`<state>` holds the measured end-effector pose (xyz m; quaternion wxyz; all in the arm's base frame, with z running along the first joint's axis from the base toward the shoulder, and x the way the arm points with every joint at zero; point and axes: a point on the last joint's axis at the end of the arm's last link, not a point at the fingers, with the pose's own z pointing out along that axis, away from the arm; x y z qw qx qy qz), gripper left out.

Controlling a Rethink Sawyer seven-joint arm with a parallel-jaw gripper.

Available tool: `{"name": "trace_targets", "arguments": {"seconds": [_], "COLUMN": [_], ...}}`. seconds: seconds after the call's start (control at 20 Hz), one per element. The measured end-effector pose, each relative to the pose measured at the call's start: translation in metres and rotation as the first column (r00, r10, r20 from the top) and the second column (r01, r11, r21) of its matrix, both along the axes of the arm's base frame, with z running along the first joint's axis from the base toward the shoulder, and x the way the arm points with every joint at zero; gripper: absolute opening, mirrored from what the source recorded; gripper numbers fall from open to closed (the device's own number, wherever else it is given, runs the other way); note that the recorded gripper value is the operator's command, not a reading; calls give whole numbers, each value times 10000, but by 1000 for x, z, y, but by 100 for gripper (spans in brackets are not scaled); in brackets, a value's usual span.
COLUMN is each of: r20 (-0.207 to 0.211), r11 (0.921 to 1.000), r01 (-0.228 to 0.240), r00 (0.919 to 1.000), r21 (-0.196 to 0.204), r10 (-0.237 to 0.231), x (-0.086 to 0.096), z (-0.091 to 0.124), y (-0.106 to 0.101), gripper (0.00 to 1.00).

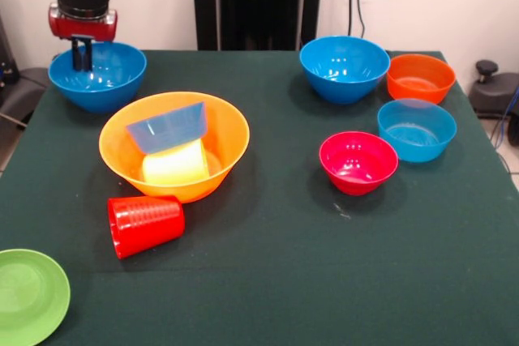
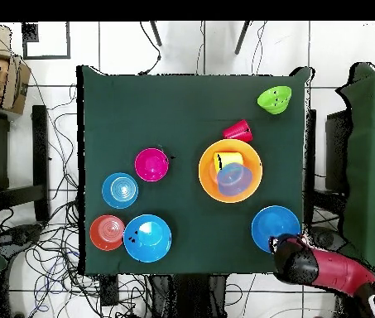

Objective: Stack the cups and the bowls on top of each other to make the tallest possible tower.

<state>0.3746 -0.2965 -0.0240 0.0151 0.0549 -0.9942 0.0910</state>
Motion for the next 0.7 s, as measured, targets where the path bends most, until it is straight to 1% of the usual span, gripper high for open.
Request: {"name": "trace_targets", "arguments": {"seconds": [0.05,0.35,0.7], "r20": [-19,-29,53], "r11": [9999,9990,9974], "r01": [139,447,715], "r00": [9999,9990,9974], "r21": [17,33,75], "r10": [-139,-447,-715], "x": [-5,-15,-20], "z": [0,0,0], "y": [-4,-14,-24], "gripper": [0,0,0]}}
